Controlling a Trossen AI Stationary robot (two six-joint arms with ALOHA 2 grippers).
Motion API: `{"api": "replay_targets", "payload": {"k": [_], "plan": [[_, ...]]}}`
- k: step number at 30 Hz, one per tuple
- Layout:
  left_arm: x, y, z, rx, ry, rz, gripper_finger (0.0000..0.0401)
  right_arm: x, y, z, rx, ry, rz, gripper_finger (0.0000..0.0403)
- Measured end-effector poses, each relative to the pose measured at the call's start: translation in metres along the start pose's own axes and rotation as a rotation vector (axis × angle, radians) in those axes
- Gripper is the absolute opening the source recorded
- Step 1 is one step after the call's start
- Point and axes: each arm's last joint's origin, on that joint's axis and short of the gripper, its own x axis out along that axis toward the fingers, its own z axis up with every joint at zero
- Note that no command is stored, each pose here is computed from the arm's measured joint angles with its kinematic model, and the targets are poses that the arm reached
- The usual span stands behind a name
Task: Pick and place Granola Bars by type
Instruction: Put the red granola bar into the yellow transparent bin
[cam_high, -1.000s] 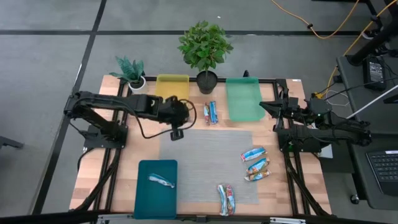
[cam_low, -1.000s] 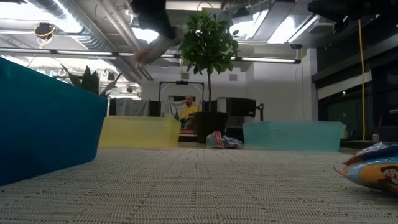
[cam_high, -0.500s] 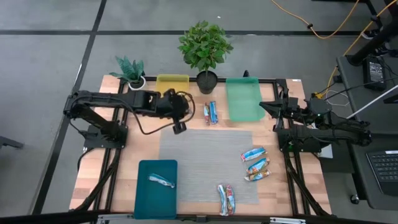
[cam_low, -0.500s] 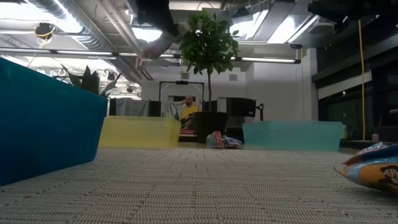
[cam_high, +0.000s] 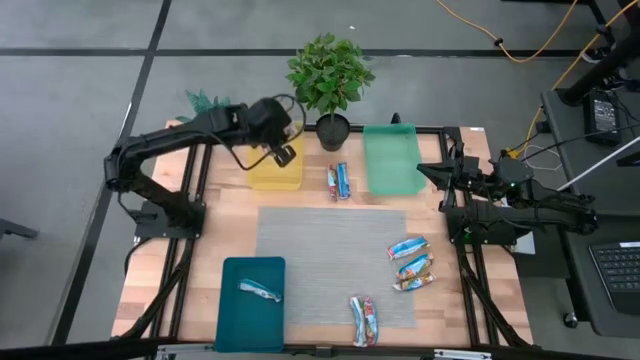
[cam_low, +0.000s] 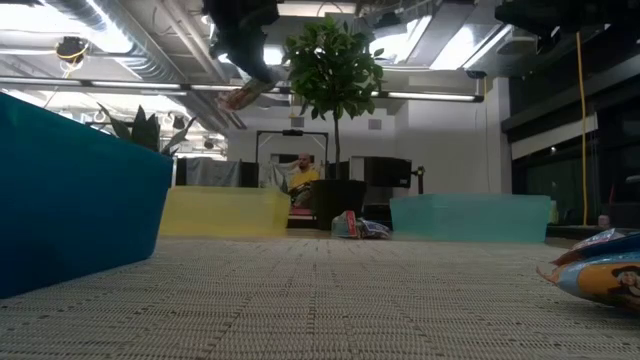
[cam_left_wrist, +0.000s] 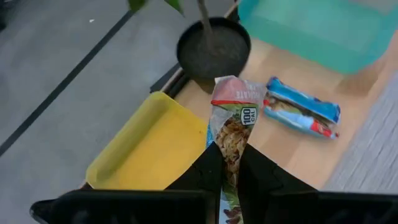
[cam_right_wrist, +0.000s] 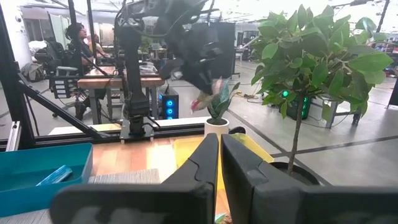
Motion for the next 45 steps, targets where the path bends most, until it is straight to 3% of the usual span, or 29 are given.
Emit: {"api": "replay_targets", "payload": {"k": [6, 12, 21, 31, 38, 45], "plan": [[0.009, 0.013, 0.001, 0.015, 0.029, 0.012, 0.0022, 0.000, 0.000, 0.000, 0.002, 0.000, 0.000, 0.0023], [0.045, 0.015, -0.010, 0.078, 0.132, 0.059, 0.0022, 0.000, 0.000, 0.000, 0.002, 0.000, 0.000, 0.0023], [0.111, 0.005, -0.035, 0.072, 0.243, -0.043, 0.0022, 0.000, 0.000, -0.001, 0.001, 0.008, 0.001, 0.0023], [0.162, -0.007, -0.049, 0.074, 0.328, -0.099, 0.0022, 0.000, 0.000, -0.001, -0.002, 0.012, 0.000, 0.0023], [0.175, -0.009, -0.055, 0.068, 0.367, -0.087, 0.0022, 0.000, 0.000, -0.001, -0.002, 0.012, 0.000, 0.0023], [0.172, -0.004, -0.063, 0.087, 0.452, 0.015, 0.0022, 0.000, 0.000, -0.001, -0.001, 0.012, 0.001, 0.0023]]}}
